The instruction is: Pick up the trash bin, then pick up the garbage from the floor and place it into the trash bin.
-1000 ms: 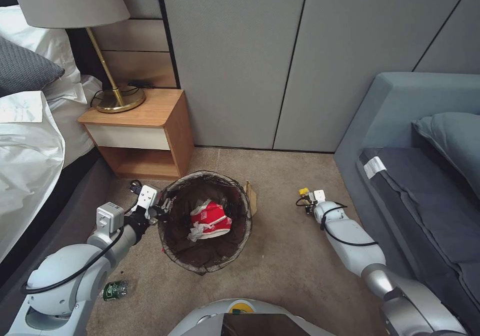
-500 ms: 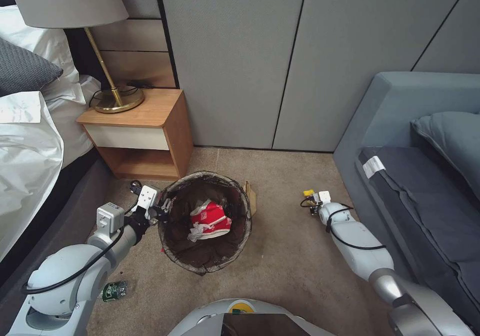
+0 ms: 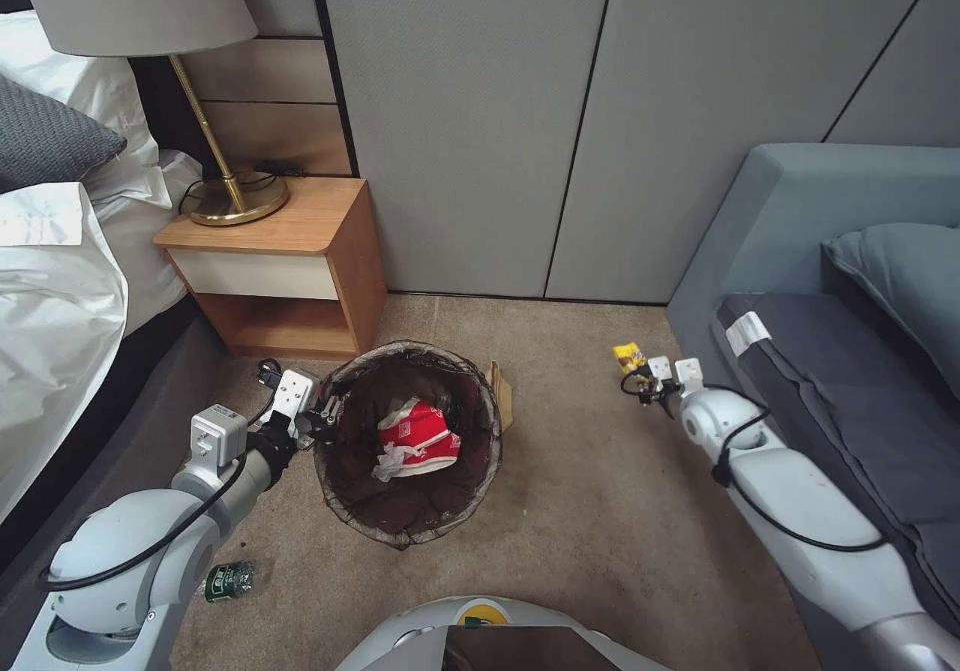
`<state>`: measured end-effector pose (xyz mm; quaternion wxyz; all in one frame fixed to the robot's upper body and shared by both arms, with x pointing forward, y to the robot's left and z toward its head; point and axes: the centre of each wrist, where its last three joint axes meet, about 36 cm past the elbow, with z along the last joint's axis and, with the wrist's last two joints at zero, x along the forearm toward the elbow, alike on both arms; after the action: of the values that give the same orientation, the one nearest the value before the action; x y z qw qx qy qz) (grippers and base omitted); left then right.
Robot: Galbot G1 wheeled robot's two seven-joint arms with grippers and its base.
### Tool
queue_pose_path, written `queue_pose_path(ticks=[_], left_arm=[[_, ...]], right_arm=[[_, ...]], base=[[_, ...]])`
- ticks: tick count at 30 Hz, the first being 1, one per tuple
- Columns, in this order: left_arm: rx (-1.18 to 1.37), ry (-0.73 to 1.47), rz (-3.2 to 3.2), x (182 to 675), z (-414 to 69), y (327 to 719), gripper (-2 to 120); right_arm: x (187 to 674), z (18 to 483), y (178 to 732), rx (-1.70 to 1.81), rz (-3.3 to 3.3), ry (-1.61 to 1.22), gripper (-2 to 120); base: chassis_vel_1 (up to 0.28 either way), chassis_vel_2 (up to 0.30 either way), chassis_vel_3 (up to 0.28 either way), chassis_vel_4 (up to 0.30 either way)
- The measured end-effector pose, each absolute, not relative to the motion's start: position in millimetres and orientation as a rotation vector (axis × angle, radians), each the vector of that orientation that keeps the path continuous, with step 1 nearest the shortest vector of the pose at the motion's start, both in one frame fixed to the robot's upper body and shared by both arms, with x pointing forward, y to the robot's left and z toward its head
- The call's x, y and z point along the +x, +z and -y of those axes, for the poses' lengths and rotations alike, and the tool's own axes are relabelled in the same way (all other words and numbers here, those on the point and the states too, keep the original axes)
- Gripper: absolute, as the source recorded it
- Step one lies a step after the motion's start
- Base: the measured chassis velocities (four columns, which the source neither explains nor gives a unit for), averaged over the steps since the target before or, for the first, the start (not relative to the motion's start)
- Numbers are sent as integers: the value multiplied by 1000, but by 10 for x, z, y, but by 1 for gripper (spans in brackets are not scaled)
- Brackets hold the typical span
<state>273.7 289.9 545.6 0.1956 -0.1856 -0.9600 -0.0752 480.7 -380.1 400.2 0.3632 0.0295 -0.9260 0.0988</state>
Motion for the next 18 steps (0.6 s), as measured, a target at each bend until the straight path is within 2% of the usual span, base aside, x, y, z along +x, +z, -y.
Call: queue_pose_path(ticks=[1,4,10,18], left_arm=[[-520,-211,2690,2737,-2899,5456,0],[-518,-210,2689,2740,-2896,5449,0],[-516,-209,2688,2743,-2895,5440,0],[-510,-207,2684,2762,-2901,5416,0]], right_arm=[[4807,3801,4002,76,2383,254,0],[4720,3657,4456,157,2464,248,0],[4651,3534,4717,224,2506,227,0],[4410,3109,5422,481,2609,159,0]], base=[[0,0,0,0],[0,0,0,0],[0,0,0,0],[0,0,0,0]])
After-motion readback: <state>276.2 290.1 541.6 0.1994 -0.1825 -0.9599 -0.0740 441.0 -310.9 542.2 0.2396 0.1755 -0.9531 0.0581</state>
